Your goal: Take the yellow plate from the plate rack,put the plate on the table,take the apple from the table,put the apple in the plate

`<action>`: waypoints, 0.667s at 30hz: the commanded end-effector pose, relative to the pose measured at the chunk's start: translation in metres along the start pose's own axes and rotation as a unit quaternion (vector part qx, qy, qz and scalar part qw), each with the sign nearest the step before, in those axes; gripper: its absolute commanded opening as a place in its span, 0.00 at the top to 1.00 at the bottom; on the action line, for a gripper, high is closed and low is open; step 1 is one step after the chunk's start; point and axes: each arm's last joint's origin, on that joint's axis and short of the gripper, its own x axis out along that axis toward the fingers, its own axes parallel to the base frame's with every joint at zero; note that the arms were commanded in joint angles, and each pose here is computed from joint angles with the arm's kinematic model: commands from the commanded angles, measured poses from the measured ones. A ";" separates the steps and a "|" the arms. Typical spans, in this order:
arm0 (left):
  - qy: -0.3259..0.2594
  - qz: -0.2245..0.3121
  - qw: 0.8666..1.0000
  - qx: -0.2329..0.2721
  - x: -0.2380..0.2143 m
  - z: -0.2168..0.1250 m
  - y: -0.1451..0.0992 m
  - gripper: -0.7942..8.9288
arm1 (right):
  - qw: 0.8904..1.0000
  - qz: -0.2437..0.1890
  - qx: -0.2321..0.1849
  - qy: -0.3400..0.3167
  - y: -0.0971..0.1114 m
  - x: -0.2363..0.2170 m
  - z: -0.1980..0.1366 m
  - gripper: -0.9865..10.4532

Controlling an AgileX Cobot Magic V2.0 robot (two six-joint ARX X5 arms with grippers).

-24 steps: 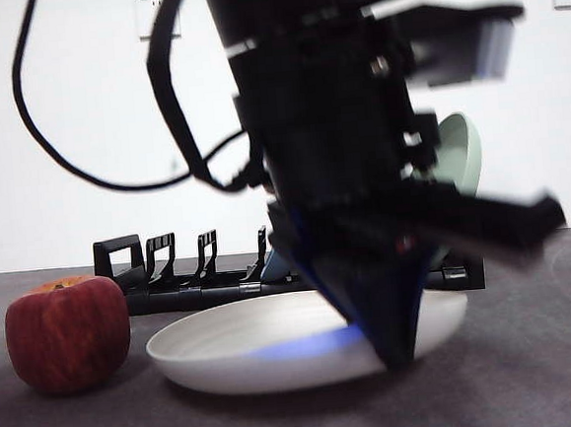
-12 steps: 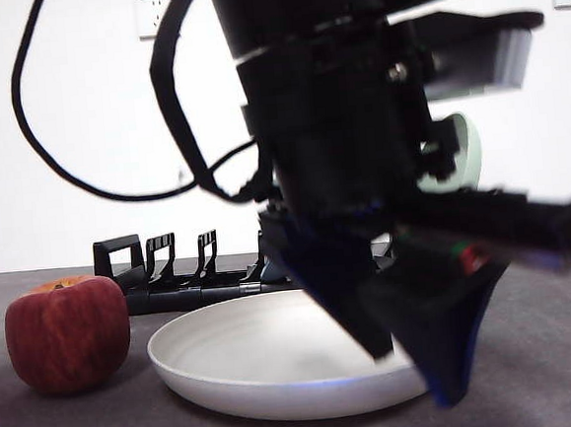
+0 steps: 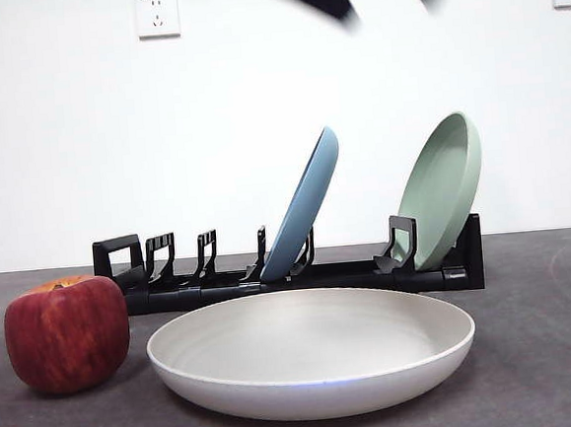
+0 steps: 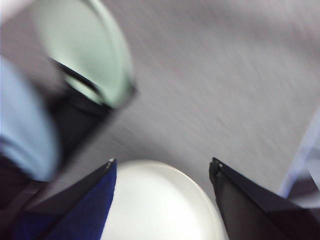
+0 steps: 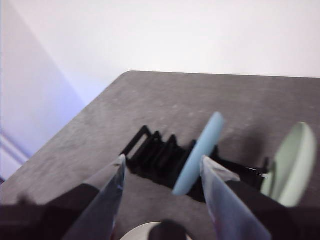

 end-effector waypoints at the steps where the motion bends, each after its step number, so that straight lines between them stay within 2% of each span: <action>1: -0.032 0.039 0.999 -0.018 -0.025 0.006 0.029 0.60 | 1.000 0.024 -0.009 -0.004 0.009 0.005 0.002 0.69; 3: -0.054 0.075 0.995 -0.037 -0.044 0.009 0.053 0.60 | 0.999 0.043 -0.017 -0.005 0.015 0.009 0.002 0.68; 6: -0.075 0.138 0.985 -0.069 -0.075 0.007 0.087 0.60 | 0.997 0.072 -0.025 0.004 0.025 0.020 0.002 0.59; 11: -0.082 0.243 0.960 -0.113 -0.124 -0.009 0.131 0.60 | 0.993 0.101 -0.042 0.037 0.049 0.049 -0.001 0.48; 16: -0.085 0.328 0.931 -0.138 -0.166 -0.028 0.148 0.60 | 0.986 0.118 -0.090 0.072 0.080 0.087 -0.006 0.47; 20: -0.095 0.362 0.915 -0.153 -0.190 -0.038 0.149 0.60 | 0.979 0.122 -0.129 0.104 0.106 0.121 -0.016 0.47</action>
